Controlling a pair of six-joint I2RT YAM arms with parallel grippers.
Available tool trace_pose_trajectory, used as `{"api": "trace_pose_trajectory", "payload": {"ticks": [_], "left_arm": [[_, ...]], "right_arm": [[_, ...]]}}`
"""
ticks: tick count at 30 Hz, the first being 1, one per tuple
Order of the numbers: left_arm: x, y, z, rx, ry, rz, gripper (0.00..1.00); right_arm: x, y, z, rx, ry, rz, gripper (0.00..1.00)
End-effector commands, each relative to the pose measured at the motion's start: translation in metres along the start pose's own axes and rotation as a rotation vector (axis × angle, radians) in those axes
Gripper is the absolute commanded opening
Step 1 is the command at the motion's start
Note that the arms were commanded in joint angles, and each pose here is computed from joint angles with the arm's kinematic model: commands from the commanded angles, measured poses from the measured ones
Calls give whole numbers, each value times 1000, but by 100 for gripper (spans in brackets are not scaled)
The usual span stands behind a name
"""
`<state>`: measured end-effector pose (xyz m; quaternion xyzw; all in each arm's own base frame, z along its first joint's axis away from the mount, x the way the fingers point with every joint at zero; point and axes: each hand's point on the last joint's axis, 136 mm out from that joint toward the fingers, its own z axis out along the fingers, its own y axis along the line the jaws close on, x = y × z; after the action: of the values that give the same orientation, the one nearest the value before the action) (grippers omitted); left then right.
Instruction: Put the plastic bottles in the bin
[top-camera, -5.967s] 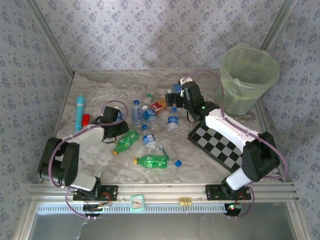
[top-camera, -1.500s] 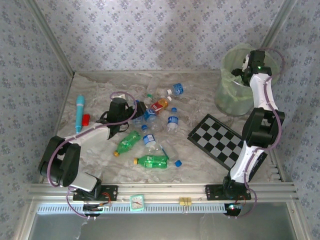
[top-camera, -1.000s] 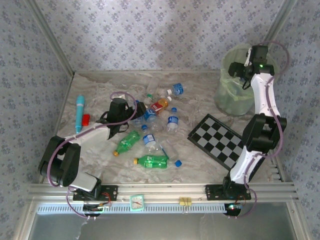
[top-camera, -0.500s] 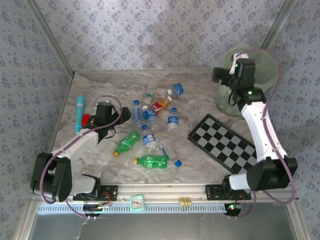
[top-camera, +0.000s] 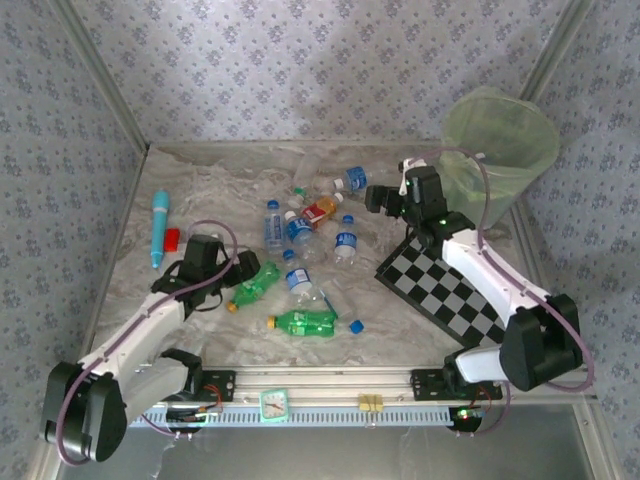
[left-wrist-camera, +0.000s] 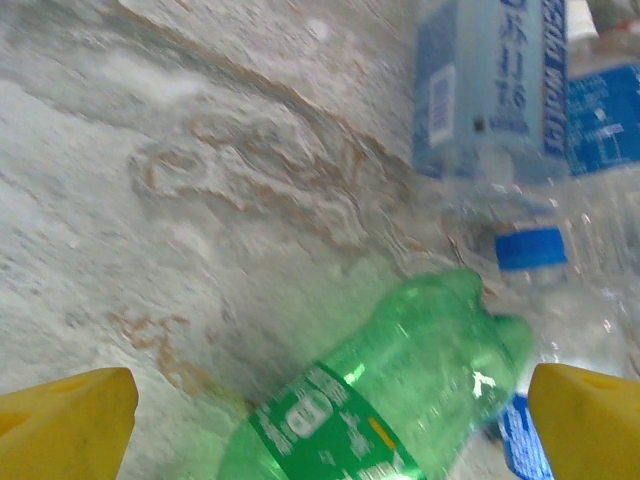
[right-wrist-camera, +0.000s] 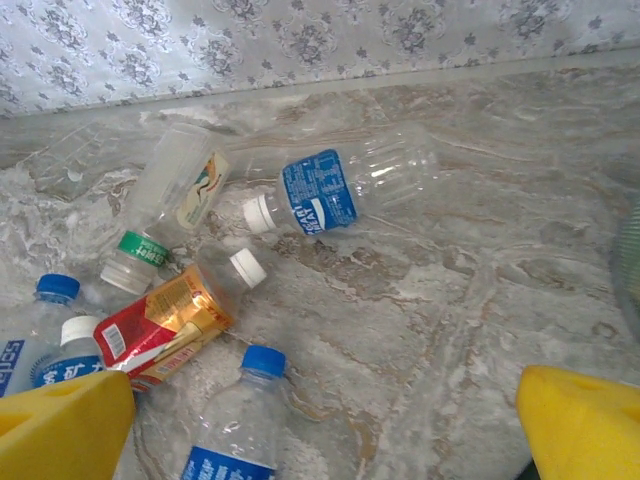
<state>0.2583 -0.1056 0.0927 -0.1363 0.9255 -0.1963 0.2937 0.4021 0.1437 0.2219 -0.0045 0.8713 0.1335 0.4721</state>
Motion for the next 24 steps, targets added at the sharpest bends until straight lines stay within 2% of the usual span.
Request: {"api": "trace_pose_trajectory", "payload": {"ticks": [1, 10, 17, 24], "left_arm": [[24, -11, -4, 54, 77, 69, 100], [59, -11, 1, -8, 179, 213, 100], [68, -5, 9, -74, 202, 260, 99], [75, -9, 22, -79, 240, 293, 92]], "right_arm": [[-18, 16, 9, -45, -29, 32, 100], [-22, 33, 19, -75, -23, 3, 100], [-14, 31, 20, -69, -2, 3, 100], [-14, 33, 21, -77, -1, 0, 100]]}}
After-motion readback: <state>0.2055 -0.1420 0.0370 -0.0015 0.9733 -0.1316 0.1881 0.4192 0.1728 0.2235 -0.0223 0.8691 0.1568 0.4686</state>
